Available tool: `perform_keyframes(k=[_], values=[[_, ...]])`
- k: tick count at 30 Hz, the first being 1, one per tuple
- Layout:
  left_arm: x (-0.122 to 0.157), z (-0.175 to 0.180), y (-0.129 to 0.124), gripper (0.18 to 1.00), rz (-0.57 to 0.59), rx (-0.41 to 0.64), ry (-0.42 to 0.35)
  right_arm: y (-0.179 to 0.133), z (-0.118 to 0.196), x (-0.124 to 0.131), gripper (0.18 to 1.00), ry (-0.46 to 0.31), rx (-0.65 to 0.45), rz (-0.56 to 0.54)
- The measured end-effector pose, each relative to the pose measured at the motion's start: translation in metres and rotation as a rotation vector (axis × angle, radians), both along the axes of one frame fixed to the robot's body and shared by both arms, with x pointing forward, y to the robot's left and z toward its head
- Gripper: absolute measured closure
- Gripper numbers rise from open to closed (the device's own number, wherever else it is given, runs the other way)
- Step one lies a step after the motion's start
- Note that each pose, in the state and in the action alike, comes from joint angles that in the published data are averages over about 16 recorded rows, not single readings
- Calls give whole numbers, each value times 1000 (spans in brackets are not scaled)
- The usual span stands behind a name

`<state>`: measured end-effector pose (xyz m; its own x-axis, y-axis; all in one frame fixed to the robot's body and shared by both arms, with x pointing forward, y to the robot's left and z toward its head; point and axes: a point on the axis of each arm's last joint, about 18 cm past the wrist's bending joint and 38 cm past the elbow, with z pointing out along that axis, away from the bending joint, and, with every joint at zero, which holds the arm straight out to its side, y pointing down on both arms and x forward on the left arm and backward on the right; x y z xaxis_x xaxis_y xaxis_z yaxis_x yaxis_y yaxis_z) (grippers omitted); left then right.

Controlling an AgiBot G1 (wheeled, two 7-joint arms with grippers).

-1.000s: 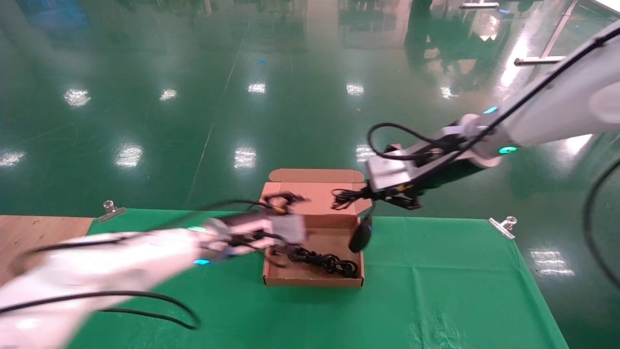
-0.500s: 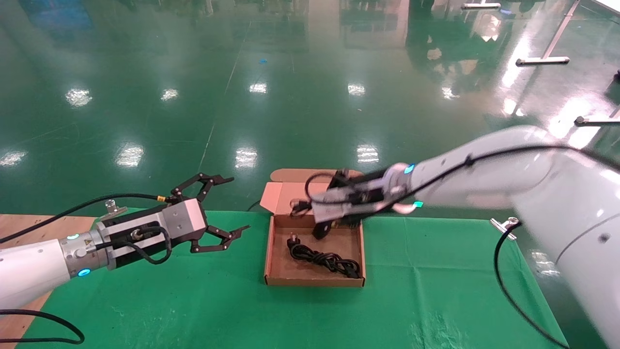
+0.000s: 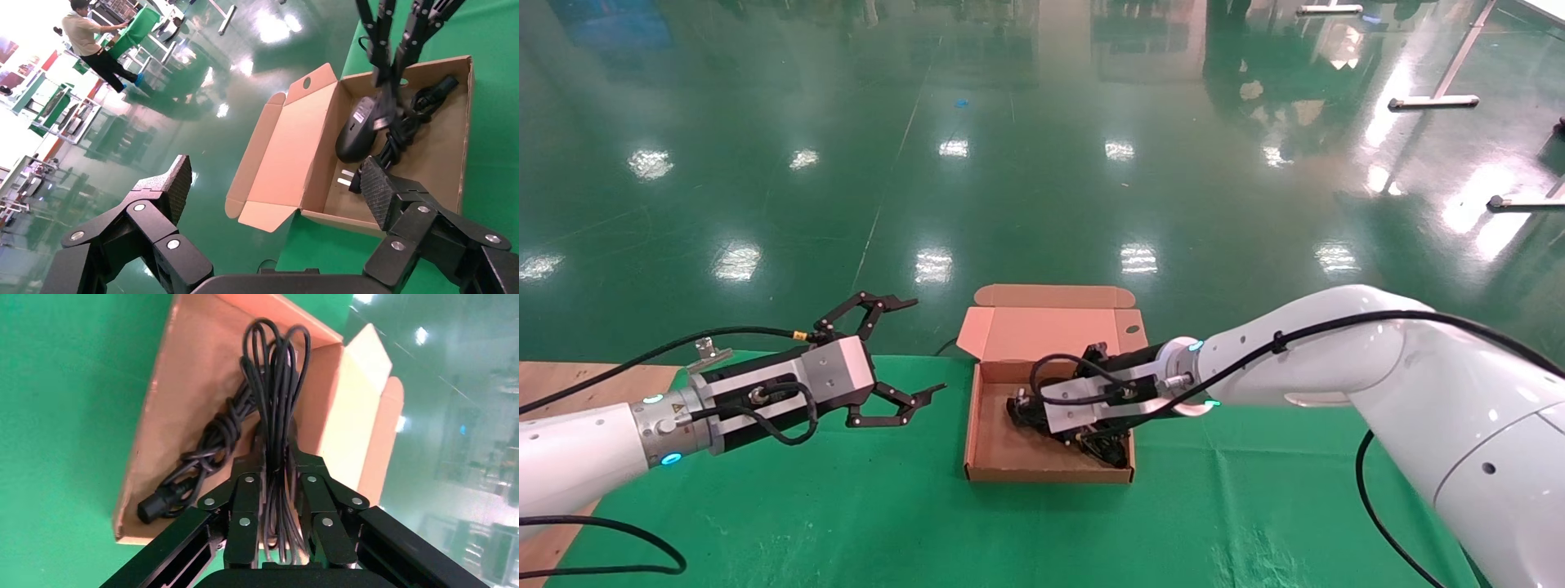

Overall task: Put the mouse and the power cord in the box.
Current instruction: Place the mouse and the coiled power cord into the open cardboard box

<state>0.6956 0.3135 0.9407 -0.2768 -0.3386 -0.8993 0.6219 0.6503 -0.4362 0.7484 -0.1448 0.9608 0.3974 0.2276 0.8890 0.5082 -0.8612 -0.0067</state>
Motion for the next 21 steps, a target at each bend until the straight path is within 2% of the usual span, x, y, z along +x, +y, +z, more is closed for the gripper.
perform_keyframes(k=[5, 10, 14, 21], values=[[-2, 1, -2, 184, -10, -10, 6, -2, 1, -1, 896, 8, 17, 2], [-8, 3, -4, 184, -38, -42, 22, -6, -1, -6, 837, 42, 79, 11], [-17, 7, -5, 184, -75, -83, 42, -10, -7, -14, 781, 90, 157, 24], [-38, 16, -9, 184, -160, -165, 91, -23, -16, -33, 630, 194, 336, 59]])
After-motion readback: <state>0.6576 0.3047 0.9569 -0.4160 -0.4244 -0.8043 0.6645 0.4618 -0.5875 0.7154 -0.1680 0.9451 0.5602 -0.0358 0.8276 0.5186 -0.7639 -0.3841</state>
